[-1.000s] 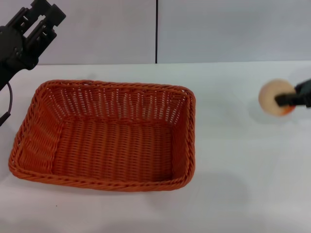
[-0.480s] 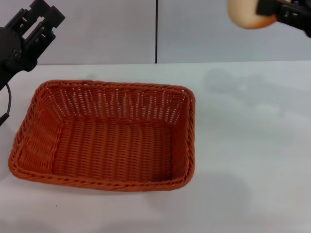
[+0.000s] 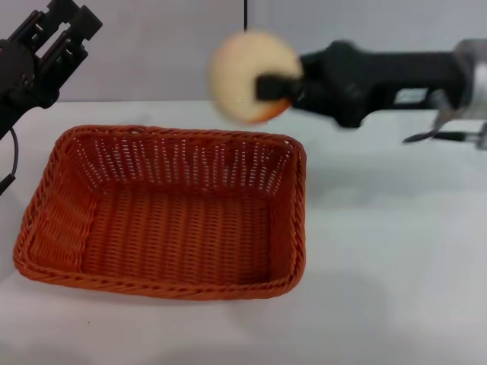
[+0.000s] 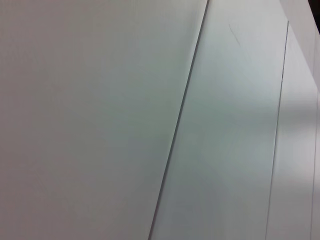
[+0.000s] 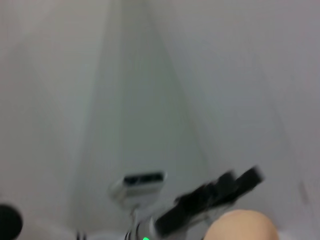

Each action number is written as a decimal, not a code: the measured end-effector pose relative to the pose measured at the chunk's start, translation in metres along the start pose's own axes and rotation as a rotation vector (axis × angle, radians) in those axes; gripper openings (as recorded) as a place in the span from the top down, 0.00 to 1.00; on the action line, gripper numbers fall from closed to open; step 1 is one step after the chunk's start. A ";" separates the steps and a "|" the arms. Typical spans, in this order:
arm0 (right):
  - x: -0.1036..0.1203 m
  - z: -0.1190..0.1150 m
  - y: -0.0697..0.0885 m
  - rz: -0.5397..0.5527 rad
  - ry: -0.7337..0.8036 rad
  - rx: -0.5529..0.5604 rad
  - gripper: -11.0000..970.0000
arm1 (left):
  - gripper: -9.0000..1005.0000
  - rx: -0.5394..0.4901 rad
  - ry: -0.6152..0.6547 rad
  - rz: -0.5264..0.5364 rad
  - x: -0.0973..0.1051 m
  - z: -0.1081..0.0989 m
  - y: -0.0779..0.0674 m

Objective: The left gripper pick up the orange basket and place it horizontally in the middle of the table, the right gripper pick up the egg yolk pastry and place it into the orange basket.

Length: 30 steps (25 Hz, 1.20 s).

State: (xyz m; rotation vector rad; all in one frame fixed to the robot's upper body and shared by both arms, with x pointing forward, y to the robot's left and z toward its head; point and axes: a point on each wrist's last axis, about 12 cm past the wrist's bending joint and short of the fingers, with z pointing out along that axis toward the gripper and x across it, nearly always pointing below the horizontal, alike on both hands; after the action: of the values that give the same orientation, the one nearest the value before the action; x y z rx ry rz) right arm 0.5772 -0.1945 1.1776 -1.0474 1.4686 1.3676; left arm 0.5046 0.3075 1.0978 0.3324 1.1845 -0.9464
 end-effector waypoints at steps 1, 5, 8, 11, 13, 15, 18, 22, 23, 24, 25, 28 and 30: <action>0.002 0.008 0.000 0.004 0.031 -0.016 0.91 | 0.45 0.000 0.000 0.000 0.000 0.000 0.000; 0.008 0.025 -0.003 0.016 0.098 -0.007 0.92 | 0.45 0.001 0.000 -0.001 0.000 0.000 0.000; 0.010 0.023 -0.003 0.020 0.096 0.003 0.89 | 0.45 -0.003 0.001 -0.003 0.001 -0.001 0.000; 0.011 0.020 -0.002 0.021 0.092 0.007 0.81 | 0.45 -0.006 0.002 -0.003 0.001 -0.002 -0.001; 0.012 0.016 -0.002 0.020 0.089 0.013 0.76 | 0.45 -0.006 0.002 -0.004 0.001 -0.002 -0.001; 0.013 0.013 -0.001 0.022 0.083 0.018 0.66 | 0.45 -0.006 0.002 -0.005 0.001 -0.002 -0.001; 0.012 0.008 0.002 0.016 0.072 0.017 0.52 | 0.45 -0.006 0.003 -0.007 0.002 -0.002 -0.001; 0.014 -0.009 0.009 -0.012 0.032 0.055 0.37 | 0.45 -0.005 0.002 -0.010 0.003 -0.002 -0.002; 0.014 -0.009 0.009 -0.012 0.032 0.055 0.33 | 0.45 -0.005 0.002 -0.010 0.003 -0.001 -0.002; 0.015 -0.015 0.011 -0.018 0.019 0.070 0.29 | 0.45 -0.005 0.001 -0.011 0.003 -0.001 -0.002; 0.017 -0.022 0.012 -0.025 0.001 0.093 0.25 | 0.45 -0.006 0.001 -0.010 0.003 -0.001 -0.002; 0.024 -0.043 0.016 -0.063 -0.074 0.159 0.20 | 0.45 -0.007 -0.001 -0.008 0.003 -0.001 -0.002; 0.032 -0.061 0.021 -0.113 -0.147 0.220 0.20 | 0.45 -0.015 -0.006 -0.005 0.003 -0.002 -0.001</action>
State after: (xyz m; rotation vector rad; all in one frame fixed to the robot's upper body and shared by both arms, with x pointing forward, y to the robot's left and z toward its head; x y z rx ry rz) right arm 0.5450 -0.2548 1.1557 -0.8582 1.3935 1.1496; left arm 0.5029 0.3066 1.0949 0.3146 1.1869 -0.9420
